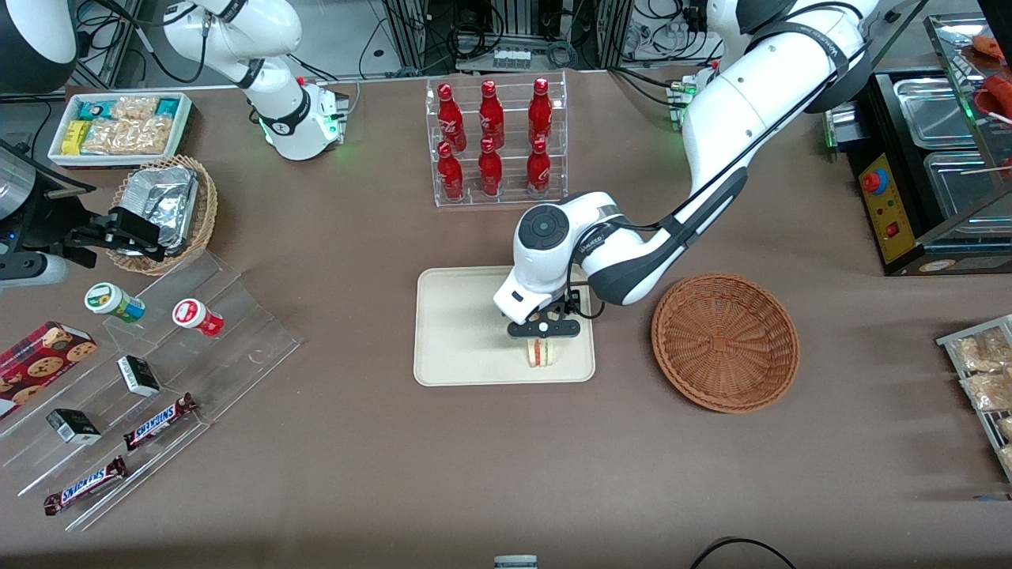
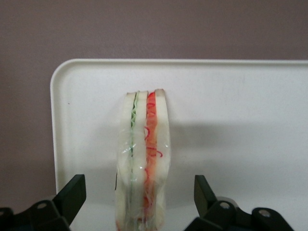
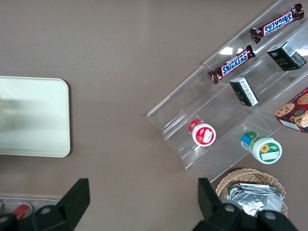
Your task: Place sandwich from basket to tray
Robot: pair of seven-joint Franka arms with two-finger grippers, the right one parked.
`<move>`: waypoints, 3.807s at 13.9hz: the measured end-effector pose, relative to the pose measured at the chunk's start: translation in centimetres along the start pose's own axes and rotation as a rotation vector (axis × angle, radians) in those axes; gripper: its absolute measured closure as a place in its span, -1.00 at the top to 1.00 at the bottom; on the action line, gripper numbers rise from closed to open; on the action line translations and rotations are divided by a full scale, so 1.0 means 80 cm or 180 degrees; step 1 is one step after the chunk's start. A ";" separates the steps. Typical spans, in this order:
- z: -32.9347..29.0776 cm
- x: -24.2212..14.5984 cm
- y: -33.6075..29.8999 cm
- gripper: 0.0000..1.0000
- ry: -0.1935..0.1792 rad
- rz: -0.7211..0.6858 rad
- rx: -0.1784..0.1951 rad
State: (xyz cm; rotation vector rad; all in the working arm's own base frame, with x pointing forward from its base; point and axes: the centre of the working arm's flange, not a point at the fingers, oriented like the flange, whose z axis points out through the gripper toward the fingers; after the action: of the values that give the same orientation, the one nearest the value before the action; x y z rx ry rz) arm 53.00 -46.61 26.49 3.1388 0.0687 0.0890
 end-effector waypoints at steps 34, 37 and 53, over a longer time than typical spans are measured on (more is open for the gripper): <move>-0.379 0.150 -0.380 1.00 -0.0629 0.0615 0.0180; -0.406 0.133 -0.397 1.00 -0.0689 0.0589 0.0234; -0.512 0.036 -0.460 1.00 -0.0885 0.0341 0.0392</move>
State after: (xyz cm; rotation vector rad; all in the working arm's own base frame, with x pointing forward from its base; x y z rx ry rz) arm 51.90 -9.74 67.49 3.2385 -0.0980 -0.3650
